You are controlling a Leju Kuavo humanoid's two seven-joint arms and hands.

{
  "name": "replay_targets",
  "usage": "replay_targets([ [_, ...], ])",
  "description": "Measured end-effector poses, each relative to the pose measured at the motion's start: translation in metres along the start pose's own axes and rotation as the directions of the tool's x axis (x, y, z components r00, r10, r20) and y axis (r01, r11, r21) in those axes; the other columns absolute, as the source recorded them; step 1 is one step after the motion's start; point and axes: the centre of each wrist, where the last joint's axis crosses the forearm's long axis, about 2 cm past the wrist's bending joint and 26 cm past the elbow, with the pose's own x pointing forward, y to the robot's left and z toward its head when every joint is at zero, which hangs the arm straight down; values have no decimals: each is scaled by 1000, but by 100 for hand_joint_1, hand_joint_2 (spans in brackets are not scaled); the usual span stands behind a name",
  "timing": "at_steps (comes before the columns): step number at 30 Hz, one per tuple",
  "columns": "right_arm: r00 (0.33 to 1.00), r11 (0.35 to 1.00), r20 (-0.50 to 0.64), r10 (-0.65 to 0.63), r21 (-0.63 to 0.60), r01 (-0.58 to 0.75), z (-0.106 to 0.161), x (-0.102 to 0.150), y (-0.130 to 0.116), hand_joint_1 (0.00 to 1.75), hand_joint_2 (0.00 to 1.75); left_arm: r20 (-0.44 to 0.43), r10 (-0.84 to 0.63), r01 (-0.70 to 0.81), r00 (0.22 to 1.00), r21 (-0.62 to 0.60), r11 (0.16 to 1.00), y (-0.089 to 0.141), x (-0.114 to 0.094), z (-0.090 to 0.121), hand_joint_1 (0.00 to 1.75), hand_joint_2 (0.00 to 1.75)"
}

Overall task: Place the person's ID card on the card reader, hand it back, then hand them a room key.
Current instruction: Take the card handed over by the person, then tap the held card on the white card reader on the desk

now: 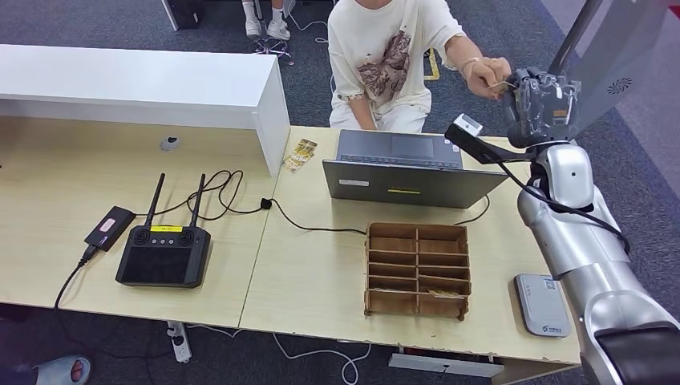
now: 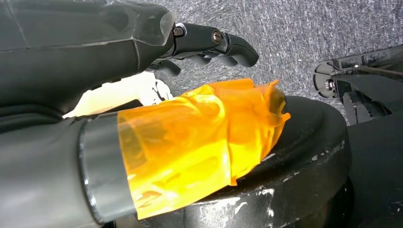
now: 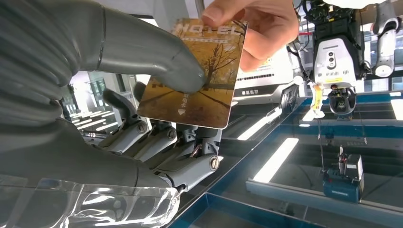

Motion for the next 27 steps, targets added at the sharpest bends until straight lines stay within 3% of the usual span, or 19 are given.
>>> replay_targets([
  [24, 1000, 1000, 3, 2, 2, -2, 1, -1, 1, 175, 175, -1, 6, -6, 1000, 2, 1000, 0, 0, 0, 0, 0],
  [27, 999, 999, -8, -42, -13, 42, 1, -2, 1, 175, 175, -1, 12, -12, 1000, 2, 1000, 0, 0, 0, 0, 0],
])
